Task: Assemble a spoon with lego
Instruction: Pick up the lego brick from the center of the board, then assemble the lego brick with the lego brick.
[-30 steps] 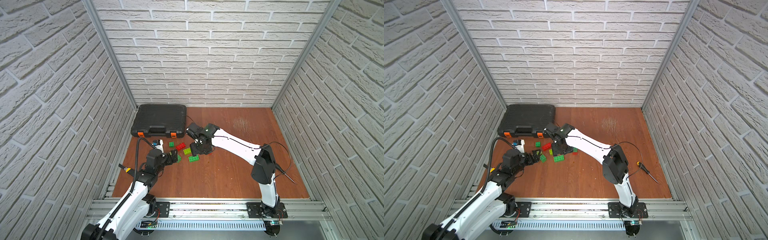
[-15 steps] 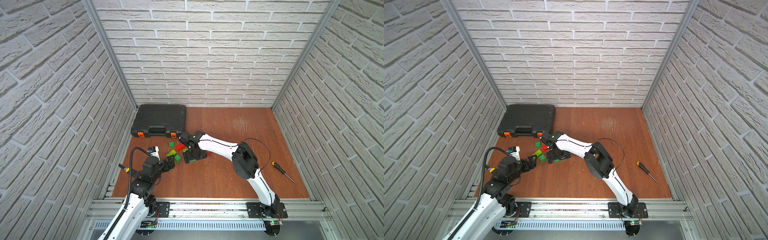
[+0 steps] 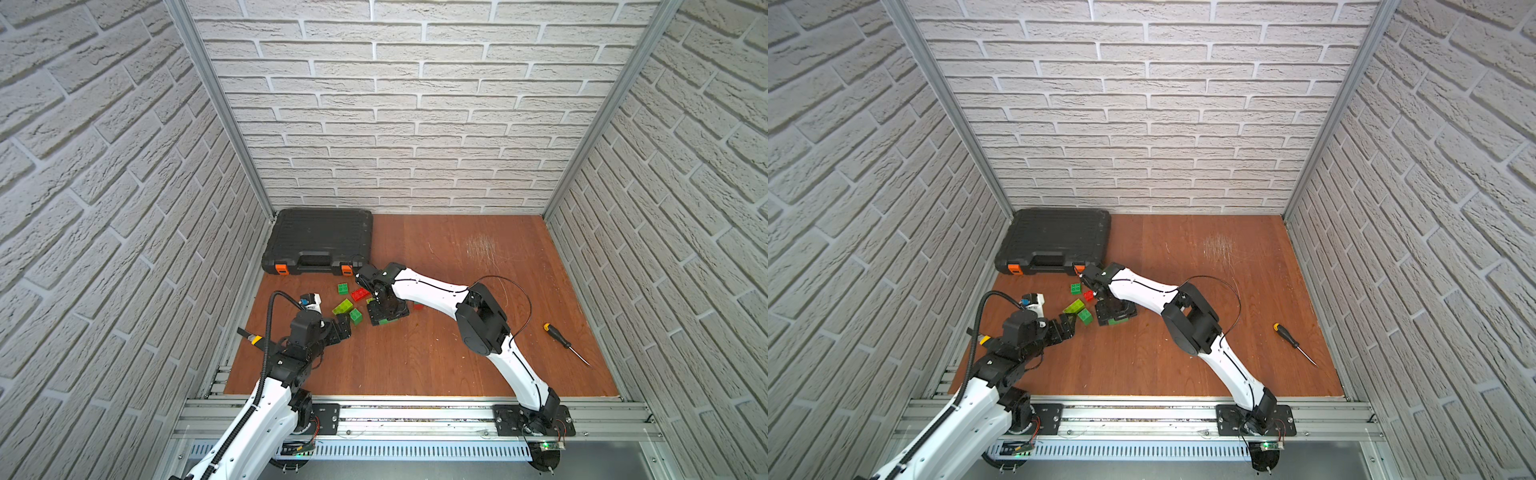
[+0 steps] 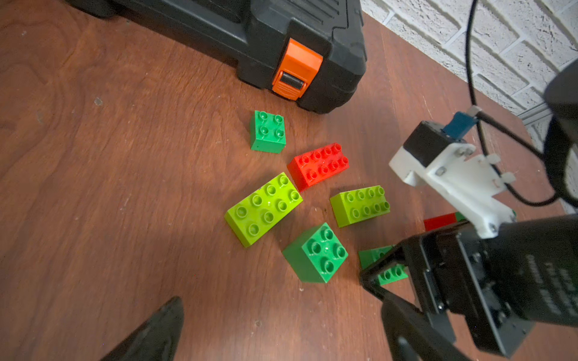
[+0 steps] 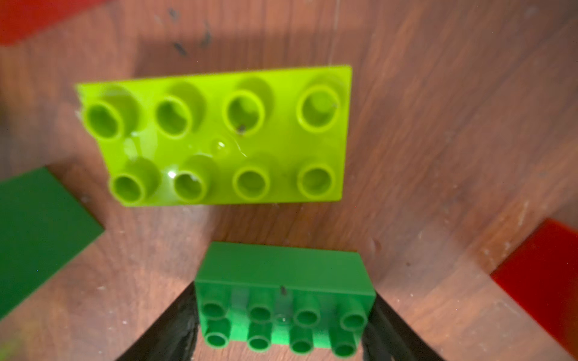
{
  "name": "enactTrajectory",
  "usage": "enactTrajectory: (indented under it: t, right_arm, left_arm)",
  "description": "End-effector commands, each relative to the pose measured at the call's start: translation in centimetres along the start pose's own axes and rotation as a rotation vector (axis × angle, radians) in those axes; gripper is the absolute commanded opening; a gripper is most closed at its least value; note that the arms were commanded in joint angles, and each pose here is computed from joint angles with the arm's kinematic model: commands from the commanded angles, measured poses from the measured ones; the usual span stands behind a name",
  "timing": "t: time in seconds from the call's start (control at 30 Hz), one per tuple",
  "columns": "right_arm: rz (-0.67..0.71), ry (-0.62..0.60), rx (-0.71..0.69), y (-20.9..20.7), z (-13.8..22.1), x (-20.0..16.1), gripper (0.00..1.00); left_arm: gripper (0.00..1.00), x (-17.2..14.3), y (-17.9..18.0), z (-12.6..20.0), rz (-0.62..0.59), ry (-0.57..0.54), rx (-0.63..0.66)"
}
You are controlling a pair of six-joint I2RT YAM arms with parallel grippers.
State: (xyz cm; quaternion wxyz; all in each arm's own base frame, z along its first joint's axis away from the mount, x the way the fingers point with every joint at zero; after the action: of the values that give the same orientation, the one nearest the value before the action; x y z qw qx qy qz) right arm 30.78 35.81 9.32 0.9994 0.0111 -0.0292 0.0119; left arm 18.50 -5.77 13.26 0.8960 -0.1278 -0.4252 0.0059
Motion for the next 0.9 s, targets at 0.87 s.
enactTrajectory:
  t: [0.87]
  right_arm:
    - [-0.27, -0.159, 0.153, -11.1, 13.4, 1.7, 0.54]
  left_arm:
    - [0.98, 4.2, -7.8, -4.2, -0.267, -0.107, -0.256]
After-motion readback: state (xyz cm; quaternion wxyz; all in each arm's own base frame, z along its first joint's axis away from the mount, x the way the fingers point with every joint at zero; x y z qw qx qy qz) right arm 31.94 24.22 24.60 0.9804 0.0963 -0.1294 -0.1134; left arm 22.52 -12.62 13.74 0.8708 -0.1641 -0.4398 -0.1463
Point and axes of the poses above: each gripper's point midway between its finger pads, its own z axis back along the fingers, its own y axis along the line the jaws close on, x = y × z, the point moved 7 cm from there along z, back along the fingers, and after that the axes turned 13 degrees about -z, right-handed, at the moved point
